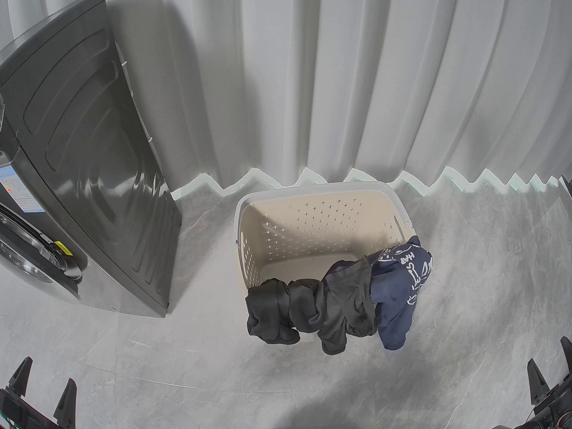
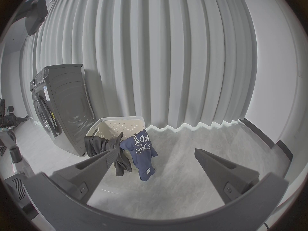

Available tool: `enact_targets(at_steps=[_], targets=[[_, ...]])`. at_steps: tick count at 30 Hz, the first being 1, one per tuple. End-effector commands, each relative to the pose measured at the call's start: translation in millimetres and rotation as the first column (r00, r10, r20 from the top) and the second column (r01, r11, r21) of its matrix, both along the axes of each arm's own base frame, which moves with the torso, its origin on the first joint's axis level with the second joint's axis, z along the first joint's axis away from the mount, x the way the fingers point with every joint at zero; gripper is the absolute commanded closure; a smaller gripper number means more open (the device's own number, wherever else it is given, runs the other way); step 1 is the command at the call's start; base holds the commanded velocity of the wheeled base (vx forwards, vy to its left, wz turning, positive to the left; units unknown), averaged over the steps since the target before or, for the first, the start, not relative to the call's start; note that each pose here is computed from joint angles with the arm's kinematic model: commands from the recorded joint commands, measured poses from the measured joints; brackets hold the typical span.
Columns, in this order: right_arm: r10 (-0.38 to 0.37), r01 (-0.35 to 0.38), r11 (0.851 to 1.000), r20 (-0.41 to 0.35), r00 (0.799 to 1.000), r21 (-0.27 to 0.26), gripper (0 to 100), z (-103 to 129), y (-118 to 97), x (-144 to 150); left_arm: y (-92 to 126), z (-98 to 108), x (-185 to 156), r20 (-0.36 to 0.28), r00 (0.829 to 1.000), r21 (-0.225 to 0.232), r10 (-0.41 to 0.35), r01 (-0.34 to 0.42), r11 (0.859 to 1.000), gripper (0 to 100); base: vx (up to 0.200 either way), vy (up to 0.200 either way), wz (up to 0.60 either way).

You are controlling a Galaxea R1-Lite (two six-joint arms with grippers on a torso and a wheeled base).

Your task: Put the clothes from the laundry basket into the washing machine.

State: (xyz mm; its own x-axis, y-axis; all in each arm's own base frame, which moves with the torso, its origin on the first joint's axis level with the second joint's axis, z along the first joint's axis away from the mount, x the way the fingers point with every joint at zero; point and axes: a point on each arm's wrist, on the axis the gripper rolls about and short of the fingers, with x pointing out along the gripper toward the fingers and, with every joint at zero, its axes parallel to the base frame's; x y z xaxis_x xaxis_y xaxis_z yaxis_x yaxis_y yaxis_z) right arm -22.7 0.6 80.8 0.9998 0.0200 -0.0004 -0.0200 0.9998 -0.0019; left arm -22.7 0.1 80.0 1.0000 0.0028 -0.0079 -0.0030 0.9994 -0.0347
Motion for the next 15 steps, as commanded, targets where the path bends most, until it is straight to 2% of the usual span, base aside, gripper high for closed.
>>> enact_targets(at_steps=[1,6,15], targets=[[0.000,0.000,1.000,0.000,1.000,-0.001,0,-5.3,0.0,-0.1,0.0,-4.4,-0.2,0.002,1.000,-0.001,0.000,0.000,1.000,0,0.000,-0.200,0.00],[0.000,0.000,1.000,0.000,1.000,-0.001,0,-5.3,0.0,-0.1,0.0,-4.3,-0.2,0.003,1.000,-0.001,0.000,0.000,1.000,0,0.000,-0.200,0.00],[0.000,0.000,1.000,0.000,1.000,-0.001,0,-5.3,0.0,-0.1,0.0,-4.3,-0.2,0.003,1.000,-0.001,0.000,0.000,1.000,0,0.000,0.000,0.00]])
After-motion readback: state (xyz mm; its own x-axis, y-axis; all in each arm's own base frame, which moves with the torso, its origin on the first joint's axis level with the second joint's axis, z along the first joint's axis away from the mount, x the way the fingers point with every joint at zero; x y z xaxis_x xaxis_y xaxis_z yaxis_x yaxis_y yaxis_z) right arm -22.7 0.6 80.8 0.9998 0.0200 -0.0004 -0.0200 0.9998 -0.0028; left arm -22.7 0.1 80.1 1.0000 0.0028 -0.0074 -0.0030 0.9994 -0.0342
